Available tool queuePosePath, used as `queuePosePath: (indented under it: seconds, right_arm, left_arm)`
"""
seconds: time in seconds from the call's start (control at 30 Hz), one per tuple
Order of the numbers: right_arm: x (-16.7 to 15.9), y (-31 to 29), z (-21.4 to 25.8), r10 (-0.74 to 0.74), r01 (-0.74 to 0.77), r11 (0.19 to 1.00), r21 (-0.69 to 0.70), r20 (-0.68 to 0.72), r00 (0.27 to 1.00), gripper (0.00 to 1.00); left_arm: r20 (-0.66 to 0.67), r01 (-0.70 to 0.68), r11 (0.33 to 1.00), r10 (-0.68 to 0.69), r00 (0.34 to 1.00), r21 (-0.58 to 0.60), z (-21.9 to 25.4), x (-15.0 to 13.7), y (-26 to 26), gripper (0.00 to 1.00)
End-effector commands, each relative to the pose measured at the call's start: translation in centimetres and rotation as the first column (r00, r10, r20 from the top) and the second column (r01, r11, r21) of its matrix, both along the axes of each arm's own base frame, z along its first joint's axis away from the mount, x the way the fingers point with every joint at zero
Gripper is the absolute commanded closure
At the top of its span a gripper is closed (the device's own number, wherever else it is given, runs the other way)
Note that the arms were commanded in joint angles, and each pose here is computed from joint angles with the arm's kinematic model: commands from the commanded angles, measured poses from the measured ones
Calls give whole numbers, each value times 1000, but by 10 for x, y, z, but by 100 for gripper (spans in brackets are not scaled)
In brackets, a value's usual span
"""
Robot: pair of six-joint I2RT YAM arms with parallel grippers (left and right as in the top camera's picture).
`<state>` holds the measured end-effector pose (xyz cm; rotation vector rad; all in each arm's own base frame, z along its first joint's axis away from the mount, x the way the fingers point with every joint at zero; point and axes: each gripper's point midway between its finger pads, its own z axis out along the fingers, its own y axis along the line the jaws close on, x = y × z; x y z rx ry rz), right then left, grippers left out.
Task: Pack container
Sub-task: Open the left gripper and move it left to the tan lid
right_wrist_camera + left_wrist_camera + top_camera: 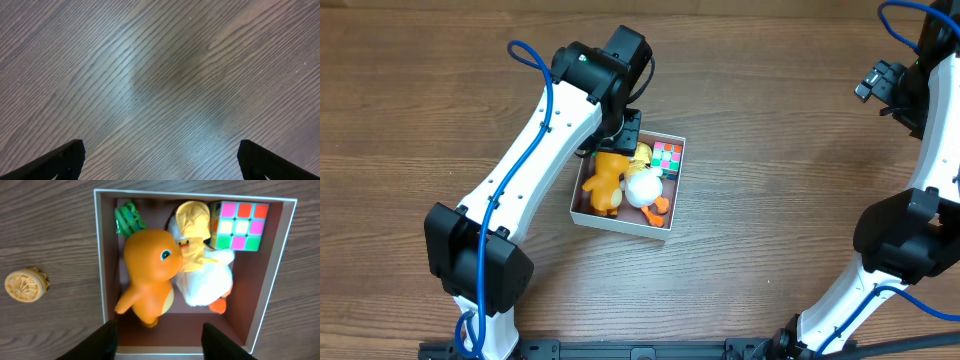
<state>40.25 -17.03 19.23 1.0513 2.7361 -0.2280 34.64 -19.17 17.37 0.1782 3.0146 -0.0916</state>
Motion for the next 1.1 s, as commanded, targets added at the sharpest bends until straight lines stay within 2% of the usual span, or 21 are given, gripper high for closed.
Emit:
queuePosePath:
  seconds: [0.0, 0.03, 0.1, 0.2, 0.27, 0.57, 0.83, 0.93, 1.07]
  right_arm:
    - [0, 1, 7, 6, -6, 1000, -6, 17, 1000, 0]
    - [0, 1, 7, 6, -6, 1000, -6, 17, 1000, 0]
    - [0, 1, 7, 6, -6, 1000, -7, 17, 1000, 0]
    - [0, 1, 7, 6, -6, 1000, -6, 17, 1000, 0]
    - [0, 1, 7, 6, -6, 1000, -7, 17, 1000, 0]
    - [0, 1, 7, 6, -6, 1000, -6, 17, 1000, 0]
    - [0, 1, 7, 6, -6, 1000, -6, 17, 1000, 0]
    - [0, 1, 7, 6, -6, 1000, -6, 17, 1000, 0]
    - [0, 1, 7, 6, -6, 1000, -6, 17, 1000, 0]
  left_arm:
    - [87, -26, 998, 21, 996, 62, 25, 15, 17, 38]
    - [98, -37, 996, 28, 995, 87, 28, 16, 24, 37]
    - [101, -85, 980, 67, 993, 182, 38, 14, 54, 14]
    - [50, -153, 950, 144, 988, 274, 40, -1, 87, 8]
    - [26, -162, 954, 161, 987, 251, 38, -1, 91, 0]
    - [24, -147, 962, 145, 989, 232, 46, -4, 104, 0]
    - [77, -271, 922, 260, 963, 275, 63, -32, 153, 0]
    - [28, -339, 901, 345, 938, 271, 53, -48, 172, 0]
    - [-105, -380, 897, 410, 906, 226, 25, -64, 181, 0]
